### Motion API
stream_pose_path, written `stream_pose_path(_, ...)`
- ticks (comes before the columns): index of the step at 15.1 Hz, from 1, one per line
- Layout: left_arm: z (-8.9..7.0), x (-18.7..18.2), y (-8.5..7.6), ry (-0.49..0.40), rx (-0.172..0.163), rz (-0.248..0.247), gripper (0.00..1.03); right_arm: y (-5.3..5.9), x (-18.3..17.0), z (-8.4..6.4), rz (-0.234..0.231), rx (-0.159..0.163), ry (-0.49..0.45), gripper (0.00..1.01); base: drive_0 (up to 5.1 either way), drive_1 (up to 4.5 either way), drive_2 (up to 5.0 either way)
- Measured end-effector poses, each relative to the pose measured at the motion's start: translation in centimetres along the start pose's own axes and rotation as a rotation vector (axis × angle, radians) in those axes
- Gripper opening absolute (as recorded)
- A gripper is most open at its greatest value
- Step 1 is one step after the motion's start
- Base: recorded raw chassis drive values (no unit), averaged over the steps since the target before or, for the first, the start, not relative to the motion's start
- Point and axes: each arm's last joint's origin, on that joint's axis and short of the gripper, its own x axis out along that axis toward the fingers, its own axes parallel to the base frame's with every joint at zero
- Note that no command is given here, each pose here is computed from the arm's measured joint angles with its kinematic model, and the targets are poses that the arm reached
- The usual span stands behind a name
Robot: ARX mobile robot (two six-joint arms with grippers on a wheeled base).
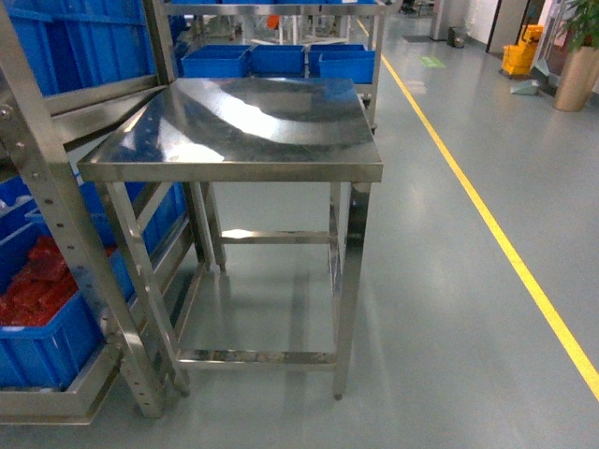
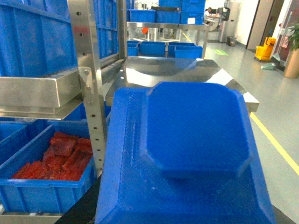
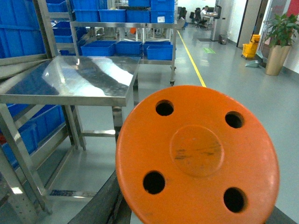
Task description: Sort blue parts and orange caps into right shelf containers
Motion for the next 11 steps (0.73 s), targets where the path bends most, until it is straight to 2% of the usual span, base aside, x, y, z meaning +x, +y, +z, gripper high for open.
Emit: stream_pose_path(11,-0.04,0.0,0.0,0.005,0.0,0.001,0.43,0.0,0.0,-0.02,0.001,0.0,0.001,0.43,-4.8,1.65,3.4)
